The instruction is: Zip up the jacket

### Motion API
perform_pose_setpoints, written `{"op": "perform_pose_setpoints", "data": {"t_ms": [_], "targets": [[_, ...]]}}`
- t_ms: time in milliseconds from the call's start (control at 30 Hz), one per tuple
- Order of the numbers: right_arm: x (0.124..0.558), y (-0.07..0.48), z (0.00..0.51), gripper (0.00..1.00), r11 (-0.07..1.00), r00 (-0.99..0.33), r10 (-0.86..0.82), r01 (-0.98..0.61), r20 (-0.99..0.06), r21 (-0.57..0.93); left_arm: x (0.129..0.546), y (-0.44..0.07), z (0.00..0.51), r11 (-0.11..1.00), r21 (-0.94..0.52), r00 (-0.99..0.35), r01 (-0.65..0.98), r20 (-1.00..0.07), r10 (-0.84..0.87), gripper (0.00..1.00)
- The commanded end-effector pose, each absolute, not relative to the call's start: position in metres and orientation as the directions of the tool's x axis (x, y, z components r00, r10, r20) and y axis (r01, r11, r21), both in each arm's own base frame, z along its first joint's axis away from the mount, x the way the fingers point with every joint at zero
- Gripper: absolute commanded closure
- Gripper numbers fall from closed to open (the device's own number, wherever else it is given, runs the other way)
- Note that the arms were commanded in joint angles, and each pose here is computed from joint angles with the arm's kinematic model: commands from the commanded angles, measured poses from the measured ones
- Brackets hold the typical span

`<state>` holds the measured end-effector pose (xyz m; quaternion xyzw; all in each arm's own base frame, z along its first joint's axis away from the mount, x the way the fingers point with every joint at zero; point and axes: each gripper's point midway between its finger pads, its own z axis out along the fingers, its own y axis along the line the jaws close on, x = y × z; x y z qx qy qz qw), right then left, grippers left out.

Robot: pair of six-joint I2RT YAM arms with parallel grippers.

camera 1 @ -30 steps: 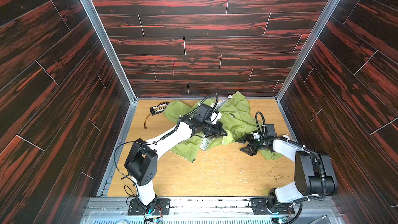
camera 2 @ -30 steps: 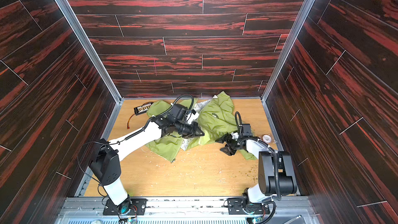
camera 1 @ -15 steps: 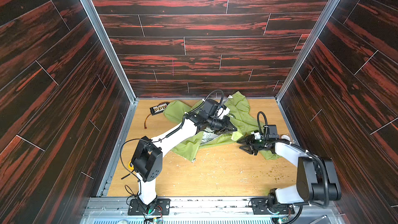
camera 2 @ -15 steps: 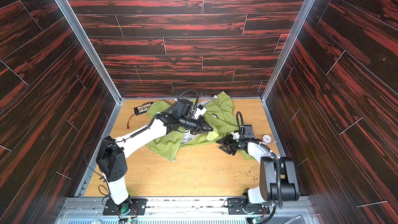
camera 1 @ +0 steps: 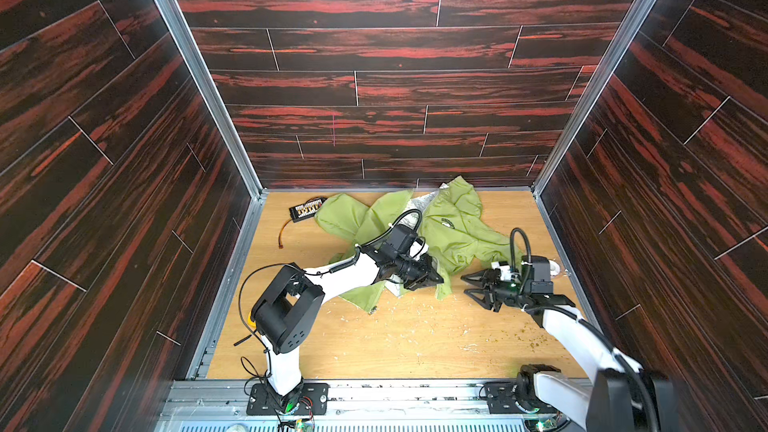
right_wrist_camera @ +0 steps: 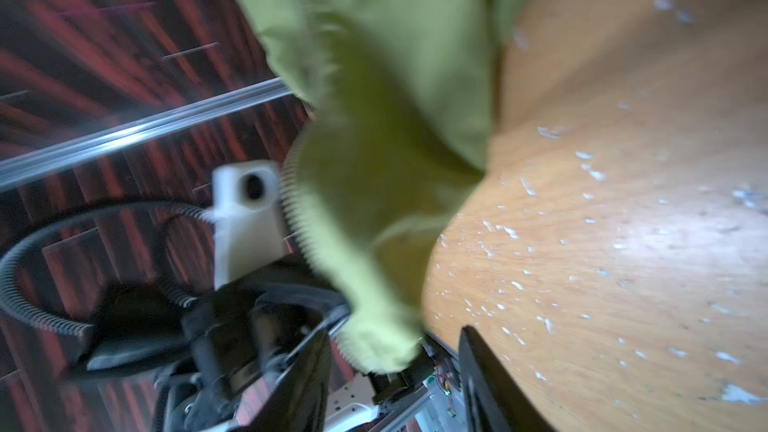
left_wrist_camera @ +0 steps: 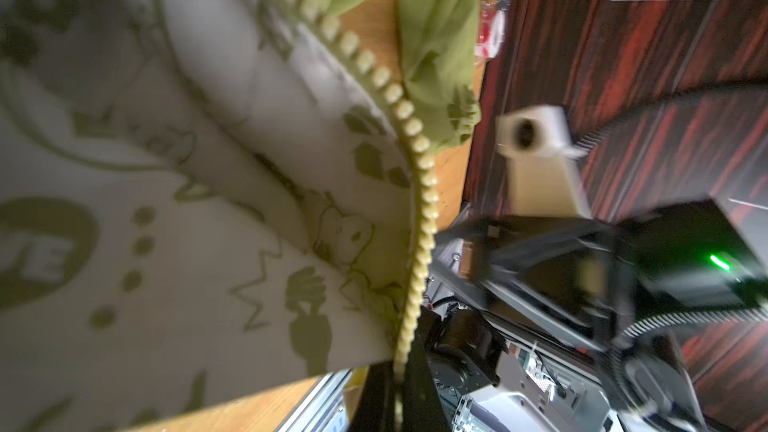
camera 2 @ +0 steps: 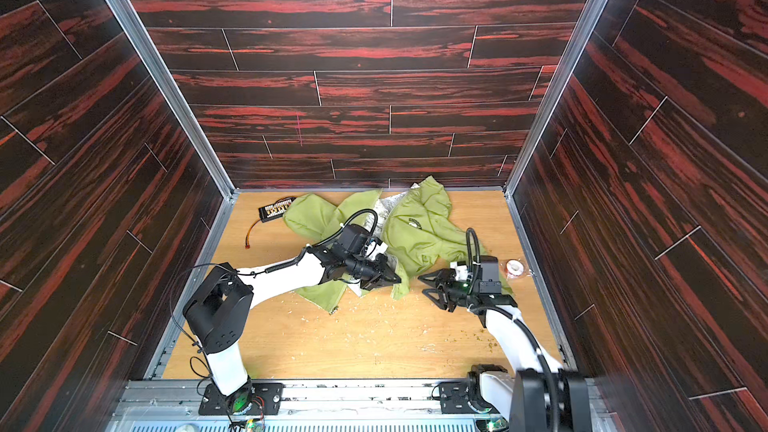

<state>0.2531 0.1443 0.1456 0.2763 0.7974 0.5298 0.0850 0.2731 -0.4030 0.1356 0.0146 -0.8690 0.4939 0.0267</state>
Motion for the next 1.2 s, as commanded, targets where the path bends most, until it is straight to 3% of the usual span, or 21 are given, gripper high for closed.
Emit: {"op": "perform_pose_setpoints", "data": {"t_ms": [0,33,67,233,333,433,500,700,867,967,1067,1167], "targets": [[0.252,0.136,0.167,0.28,0.342,-0.809,0.584,0.312,0.060,0.886,0.283,-0.408,0.177,0.404,-0.915,-0.998,-0.010,-0.012,-0.054,1.00],[0.253,0.134,0.171,0.20,0.371,-0.808,0.590,0.289,0.016,0.883,0.283,-0.408,0.177,0.395,-0.918,-0.998,-0.018,-0.006,-0.060,1.00],[0.254,0.134,0.173,0.03,0.385,-0.816,0.578,0.260,-0.012,0.885,0.283,-0.409,0.177,0.389,-0.921,-0.998,-0.024,-0.001,-0.063,1.00],[0.260,0.146,0.156,0.01,0.357,-0.855,0.515,0.275,0.058,0.893,0.290,-0.416,0.179,0.357,-0.934,-0.998,-0.030,0.005,-0.070,1.00],[0.262,0.153,0.151,0.01,0.263,-0.849,0.512,0.301,0.132,0.917,0.296,-0.418,0.180,0.351,-0.936,-0.997,-0.023,-0.002,-0.072,1.00],[0.264,0.158,0.165,0.01,0.246,-0.850,0.522,0.231,0.072,0.942,0.300,-0.415,0.177,0.357,-0.934,-0.996,-0.026,-0.007,-0.091,1.00],[0.265,0.159,0.174,0.06,0.279,-0.856,0.516,0.204,0.033,0.938,0.299,-0.412,0.168,0.382,-0.924,-0.995,-0.036,0.000,-0.095,1.00],[0.275,0.161,0.188,0.34,0.362,-0.880,0.476,0.205,0.009,0.909,0.279,-0.404,0.121,0.389,-0.904,-0.984,-0.178,0.152,-0.096,1.00],[0.290,0.175,0.218,0.37,0.433,-0.898,0.433,0.128,-0.081,0.892,0.263,-0.392,0.086,0.388,-0.875,-0.957,-0.291,0.261,-0.130,1.00],[0.298,0.194,0.230,0.38,0.458,-0.915,0.390,0.091,-0.108,0.884,0.264,-0.392,0.074,0.337,-0.875,-0.938,-0.346,0.312,-0.154,0.92],[0.305,0.213,0.240,0.39,0.475,-0.929,0.347,0.053,-0.131,0.878,0.269,-0.393,0.085,0.294,-0.893,-0.938,-0.340,0.299,-0.176,0.70],[0.312,0.232,0.250,0.39,0.488,-0.939,0.308,0.015,-0.156,0.872,0.261,-0.377,0.092,0.410,-0.868,-0.958,-0.279,0.225,-0.176,0.46]]}}
